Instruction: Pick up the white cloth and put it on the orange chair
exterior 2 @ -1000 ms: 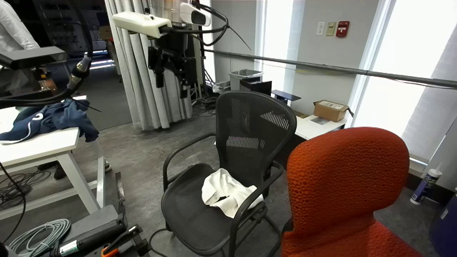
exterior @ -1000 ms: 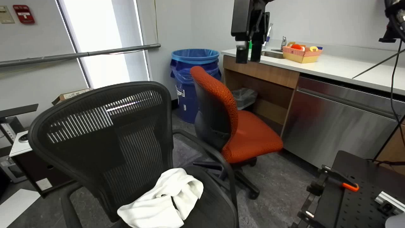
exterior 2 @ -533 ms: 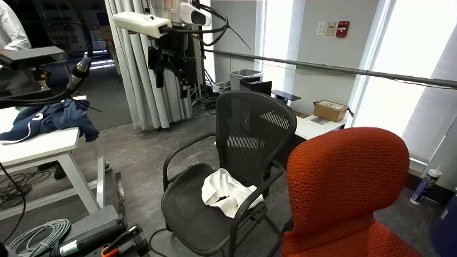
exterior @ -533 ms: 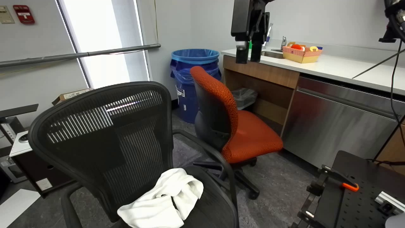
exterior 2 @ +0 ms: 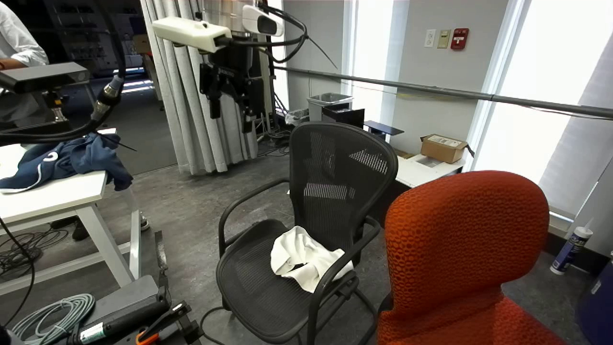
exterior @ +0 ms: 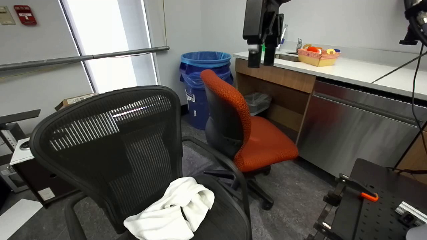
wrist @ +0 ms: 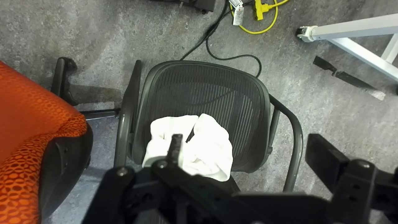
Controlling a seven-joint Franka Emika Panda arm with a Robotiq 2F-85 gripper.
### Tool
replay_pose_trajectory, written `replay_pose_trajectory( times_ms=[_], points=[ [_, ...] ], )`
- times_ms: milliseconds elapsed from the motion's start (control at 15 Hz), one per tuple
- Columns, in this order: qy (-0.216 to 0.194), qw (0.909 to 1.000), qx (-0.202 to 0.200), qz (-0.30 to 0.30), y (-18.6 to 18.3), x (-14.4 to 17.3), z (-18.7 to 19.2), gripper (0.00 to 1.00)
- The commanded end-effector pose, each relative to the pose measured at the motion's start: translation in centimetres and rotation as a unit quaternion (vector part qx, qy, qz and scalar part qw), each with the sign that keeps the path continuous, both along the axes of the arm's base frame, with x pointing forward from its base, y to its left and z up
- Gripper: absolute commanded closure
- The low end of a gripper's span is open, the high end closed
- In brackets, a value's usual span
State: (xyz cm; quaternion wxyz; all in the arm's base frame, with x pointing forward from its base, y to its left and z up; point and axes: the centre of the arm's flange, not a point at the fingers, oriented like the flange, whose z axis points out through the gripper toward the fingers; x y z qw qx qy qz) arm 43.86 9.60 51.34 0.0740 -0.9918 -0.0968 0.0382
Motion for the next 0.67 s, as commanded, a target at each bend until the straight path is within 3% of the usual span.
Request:
replay_pose_trajectory(
  times_ms=[0, 267, 600],
  points=[
    [-0.023, 0.9997, -0.003, -0.005, -0.5, 2.2, -1.2, 0.00],
    [-0.065, 0.9977, -0.020, 0.001, -0.6, 6.3, -4.8, 0.00],
    [-0.067, 0.9968, -0.036, 0.025, 0.9, 9.9, -11.7, 0.00]
  ],
)
